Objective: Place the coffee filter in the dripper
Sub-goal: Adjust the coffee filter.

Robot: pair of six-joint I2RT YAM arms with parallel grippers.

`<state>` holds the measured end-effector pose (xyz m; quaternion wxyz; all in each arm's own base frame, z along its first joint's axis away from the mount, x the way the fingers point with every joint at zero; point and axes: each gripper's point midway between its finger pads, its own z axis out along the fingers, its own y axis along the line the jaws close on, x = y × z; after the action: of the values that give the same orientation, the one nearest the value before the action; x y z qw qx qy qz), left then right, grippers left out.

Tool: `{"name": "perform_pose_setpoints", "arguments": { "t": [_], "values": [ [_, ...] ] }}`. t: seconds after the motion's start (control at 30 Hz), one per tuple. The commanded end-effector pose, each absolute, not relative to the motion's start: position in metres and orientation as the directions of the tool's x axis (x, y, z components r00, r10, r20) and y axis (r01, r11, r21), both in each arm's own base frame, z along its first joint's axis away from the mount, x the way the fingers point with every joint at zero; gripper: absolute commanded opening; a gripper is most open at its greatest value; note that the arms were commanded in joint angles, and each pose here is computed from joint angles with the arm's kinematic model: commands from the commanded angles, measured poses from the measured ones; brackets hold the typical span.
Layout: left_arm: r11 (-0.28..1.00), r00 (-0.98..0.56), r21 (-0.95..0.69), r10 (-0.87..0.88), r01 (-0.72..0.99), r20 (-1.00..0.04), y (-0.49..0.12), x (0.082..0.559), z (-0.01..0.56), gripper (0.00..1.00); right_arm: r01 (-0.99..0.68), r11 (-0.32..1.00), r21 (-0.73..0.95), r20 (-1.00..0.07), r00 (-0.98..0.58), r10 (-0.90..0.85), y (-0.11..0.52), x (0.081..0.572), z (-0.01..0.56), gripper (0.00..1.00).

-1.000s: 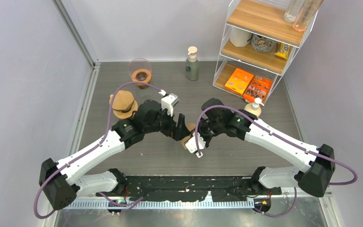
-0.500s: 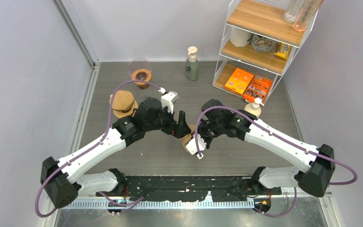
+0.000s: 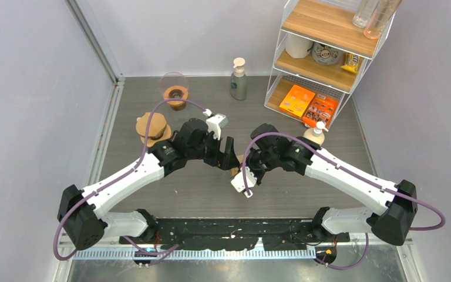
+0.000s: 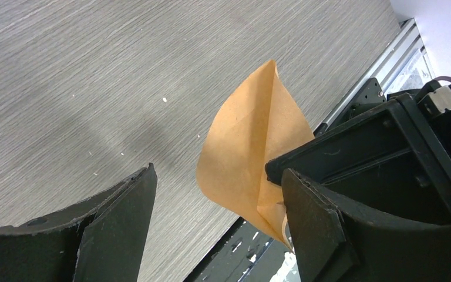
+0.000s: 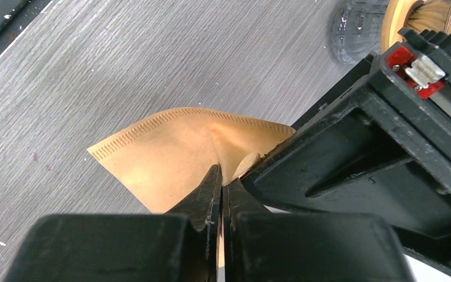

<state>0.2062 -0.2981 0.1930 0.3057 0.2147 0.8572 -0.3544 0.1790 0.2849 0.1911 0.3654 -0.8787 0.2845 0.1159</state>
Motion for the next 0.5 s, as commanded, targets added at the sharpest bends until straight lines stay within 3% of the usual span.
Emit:
{"name": "perform_pose_setpoints", "arguments": {
  "t": [0.0, 0.47],
  "values": [
    [0.681, -0.714, -0.458, 0.137, 0.571, -0.687, -0.29, 0.208, 0.204, 0.83, -0.554, -0.527, -0.644, -0.378, 0.83, -0.41, 0.287, 0.186, 0.21, 0.05],
    [0.729, -0.715, -0.512, -0.044, 0.455, -0.698, -0.268, 0.224, 0.226, 0.85, -0.544, -0.544, -0.639, -0.373, 0.837, -0.4, 0.283, 0.18, 0.208, 0.05]
  ]
}}
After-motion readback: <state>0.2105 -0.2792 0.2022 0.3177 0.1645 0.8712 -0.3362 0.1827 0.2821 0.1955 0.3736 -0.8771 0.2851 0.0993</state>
